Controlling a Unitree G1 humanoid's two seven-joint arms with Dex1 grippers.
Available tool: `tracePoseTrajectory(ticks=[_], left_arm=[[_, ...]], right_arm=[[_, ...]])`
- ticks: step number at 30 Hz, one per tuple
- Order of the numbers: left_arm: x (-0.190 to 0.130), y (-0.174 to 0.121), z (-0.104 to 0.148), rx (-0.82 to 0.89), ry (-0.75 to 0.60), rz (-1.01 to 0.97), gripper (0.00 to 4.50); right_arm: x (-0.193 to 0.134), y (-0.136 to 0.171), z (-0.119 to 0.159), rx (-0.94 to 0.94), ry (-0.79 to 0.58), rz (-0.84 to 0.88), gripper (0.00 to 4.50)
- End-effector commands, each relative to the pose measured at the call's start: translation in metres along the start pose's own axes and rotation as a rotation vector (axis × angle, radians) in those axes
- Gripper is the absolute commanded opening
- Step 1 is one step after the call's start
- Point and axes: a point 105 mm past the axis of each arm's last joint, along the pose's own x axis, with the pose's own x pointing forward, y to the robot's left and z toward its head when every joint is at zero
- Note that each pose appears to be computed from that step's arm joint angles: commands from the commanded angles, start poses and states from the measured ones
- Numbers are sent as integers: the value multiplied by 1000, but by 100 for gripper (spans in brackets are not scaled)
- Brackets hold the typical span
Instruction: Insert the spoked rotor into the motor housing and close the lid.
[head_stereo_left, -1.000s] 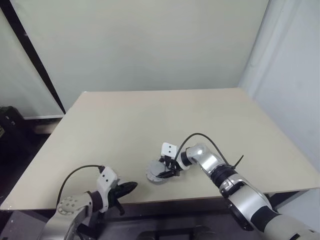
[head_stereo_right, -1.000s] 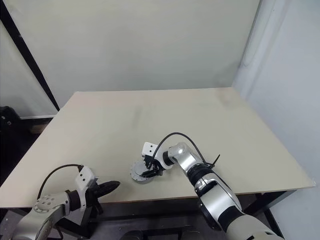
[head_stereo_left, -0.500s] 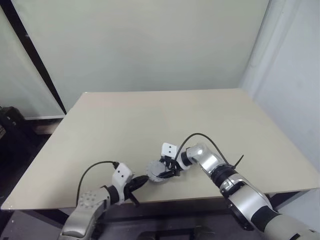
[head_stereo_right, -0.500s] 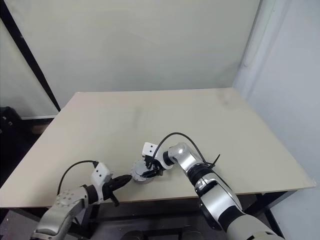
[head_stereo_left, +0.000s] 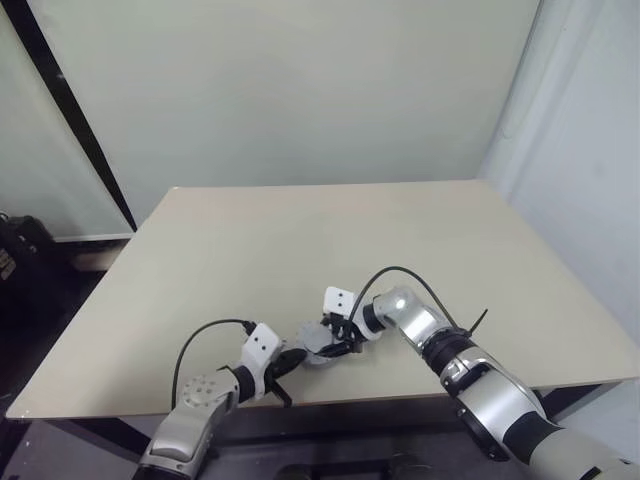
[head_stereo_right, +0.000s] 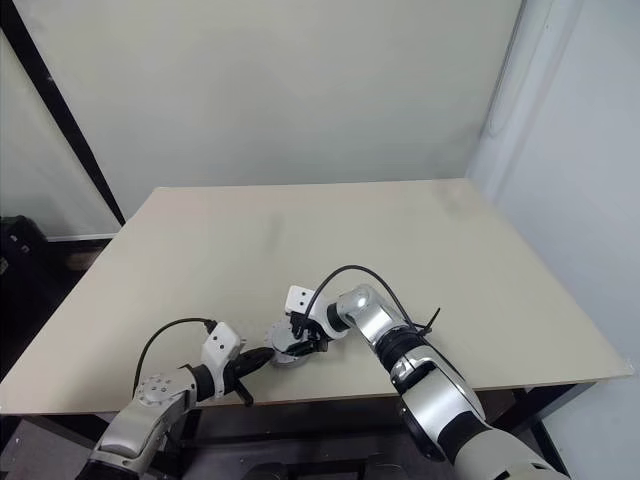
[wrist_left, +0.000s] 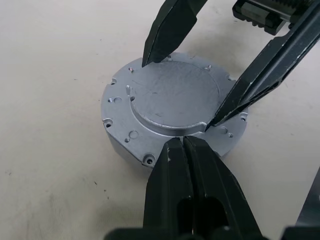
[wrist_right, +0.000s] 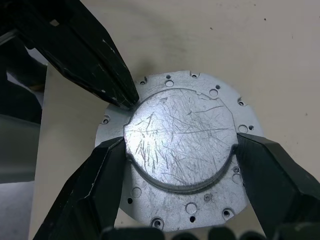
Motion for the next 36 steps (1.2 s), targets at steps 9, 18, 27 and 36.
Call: tracePoseTrajectory(ticks=[9, 18, 27, 36], left_arm=[[1, -2, -11, -1, 55, -8, 0], [2, -4, -9, 4, 48, -21, 0], [3, -5, -8, 6, 45, -31, 0], [3, -4, -7, 9, 42, -34, 0]], right_arm=[[-16, -14, 39, 170, -223, -42, 446], [-46, -43, 20, 610, -270, -196, 446], [-47, -21, -28, 1110, -131, -144, 446], [-34, -4, -21, 1369, -256, 1, 446]])
